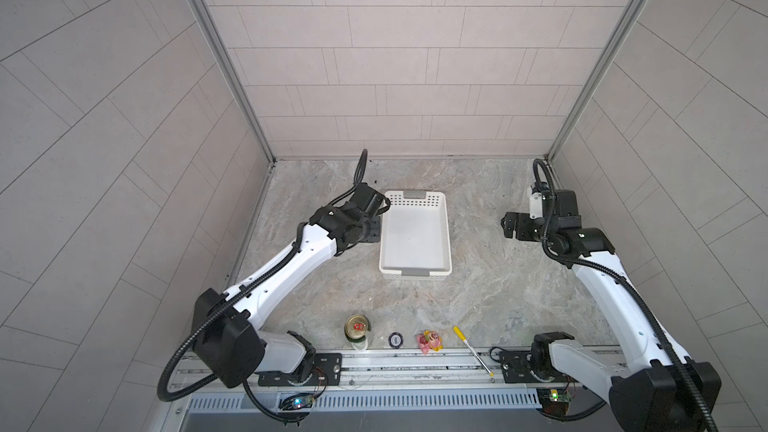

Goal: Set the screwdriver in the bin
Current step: 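Lift the screwdriver with the left gripper and carry it over the bin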

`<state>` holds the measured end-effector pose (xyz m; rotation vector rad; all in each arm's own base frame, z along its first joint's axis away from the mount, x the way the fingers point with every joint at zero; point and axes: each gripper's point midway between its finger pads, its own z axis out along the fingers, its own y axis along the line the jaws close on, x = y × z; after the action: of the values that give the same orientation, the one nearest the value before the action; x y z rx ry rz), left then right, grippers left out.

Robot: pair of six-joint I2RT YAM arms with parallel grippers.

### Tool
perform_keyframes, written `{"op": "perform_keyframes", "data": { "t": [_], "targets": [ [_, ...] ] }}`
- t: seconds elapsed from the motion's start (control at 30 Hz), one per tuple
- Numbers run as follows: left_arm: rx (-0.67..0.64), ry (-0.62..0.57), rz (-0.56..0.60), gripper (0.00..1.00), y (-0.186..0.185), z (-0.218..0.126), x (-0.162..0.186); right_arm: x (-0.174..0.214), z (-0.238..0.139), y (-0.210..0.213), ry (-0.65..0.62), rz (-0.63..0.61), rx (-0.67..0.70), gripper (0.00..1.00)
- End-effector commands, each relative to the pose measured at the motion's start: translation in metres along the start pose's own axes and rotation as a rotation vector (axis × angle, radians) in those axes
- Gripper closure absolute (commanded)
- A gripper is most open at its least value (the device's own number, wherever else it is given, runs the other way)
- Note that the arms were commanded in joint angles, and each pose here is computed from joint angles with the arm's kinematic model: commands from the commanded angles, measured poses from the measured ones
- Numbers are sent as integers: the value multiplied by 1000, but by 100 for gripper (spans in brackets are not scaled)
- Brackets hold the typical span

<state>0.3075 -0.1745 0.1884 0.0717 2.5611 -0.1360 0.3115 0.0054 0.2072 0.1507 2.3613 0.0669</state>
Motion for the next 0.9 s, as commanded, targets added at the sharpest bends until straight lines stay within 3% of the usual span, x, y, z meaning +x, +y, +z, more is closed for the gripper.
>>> {"op": "perform_keyframes", "data": {
  "t": [0.0, 0.33, 0.67, 0.87],
  "targets": [
    [42, 21, 20, 91, -31, 5, 1, -5, -10, 1, -17, -8, -8, 0],
    [116, 118, 140, 91, -105, 64, 28, 0, -13, -4, -8, -16, 7, 0],
    [111, 175, 192, 90, -114, 109, 52, 6, -17, -9, -11, -15, 18, 0],
    [93, 137, 187, 78, -109, 122, 55, 9, -16, -11, -8, -12, 24, 0]
  ]
}}
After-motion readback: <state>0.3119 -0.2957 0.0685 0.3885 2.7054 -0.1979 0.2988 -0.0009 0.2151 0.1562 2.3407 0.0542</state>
